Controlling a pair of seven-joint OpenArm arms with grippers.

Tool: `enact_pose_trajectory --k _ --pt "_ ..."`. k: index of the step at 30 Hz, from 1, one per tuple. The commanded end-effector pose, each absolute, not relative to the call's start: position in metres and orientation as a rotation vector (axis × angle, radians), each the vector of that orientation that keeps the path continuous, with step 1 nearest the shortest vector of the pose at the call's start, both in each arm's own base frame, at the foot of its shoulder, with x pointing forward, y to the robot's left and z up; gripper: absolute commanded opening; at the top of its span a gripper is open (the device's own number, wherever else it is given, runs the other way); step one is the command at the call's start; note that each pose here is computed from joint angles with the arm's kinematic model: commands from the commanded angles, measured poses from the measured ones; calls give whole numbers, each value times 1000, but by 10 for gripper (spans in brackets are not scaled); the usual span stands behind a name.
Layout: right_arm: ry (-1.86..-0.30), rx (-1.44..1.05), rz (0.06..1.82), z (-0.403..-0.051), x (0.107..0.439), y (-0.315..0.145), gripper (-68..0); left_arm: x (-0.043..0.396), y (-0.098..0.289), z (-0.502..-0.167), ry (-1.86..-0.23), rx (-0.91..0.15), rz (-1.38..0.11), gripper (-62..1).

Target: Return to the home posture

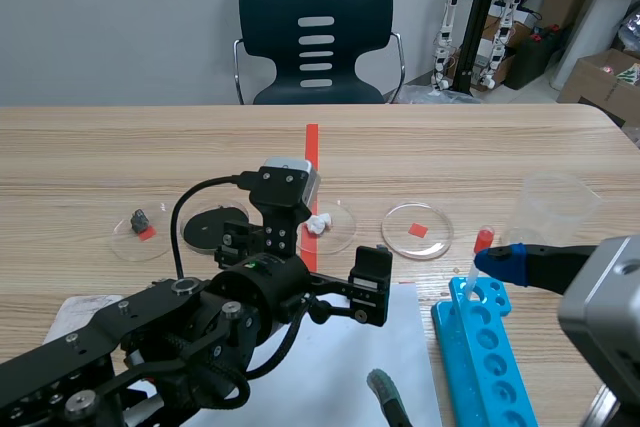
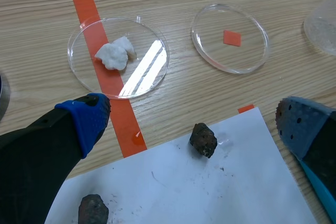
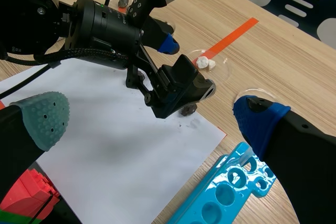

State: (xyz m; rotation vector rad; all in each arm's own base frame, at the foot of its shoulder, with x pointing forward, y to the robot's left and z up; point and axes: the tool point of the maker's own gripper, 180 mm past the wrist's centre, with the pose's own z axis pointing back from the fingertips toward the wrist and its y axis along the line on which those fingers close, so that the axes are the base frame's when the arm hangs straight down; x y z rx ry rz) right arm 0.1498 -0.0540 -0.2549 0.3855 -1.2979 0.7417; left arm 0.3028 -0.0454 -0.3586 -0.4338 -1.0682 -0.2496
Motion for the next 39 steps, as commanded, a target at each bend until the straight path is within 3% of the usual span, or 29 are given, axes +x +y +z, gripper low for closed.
enact_pose_trajectory --k 1,19,30,36,39 --pt "-1335 392 735 -245 153 -52 4 306 -52 -349 -1103 -444 -258 14" --pt "-1335 392 735 -245 153 -52 4 301 -42 -347 -1169 -353 -379 14" --pt "-1335 392 735 -245 153 -52 4 254 -11 -310 -1273 -287 -533 14" --pt "-1335 392 735 -245 153 -52 4 226 9 -291 -1284 -344 -550 14" --pt "-1335 392 735 -245 153 -52 4 219 28 -282 -1310 -310 -517 14"
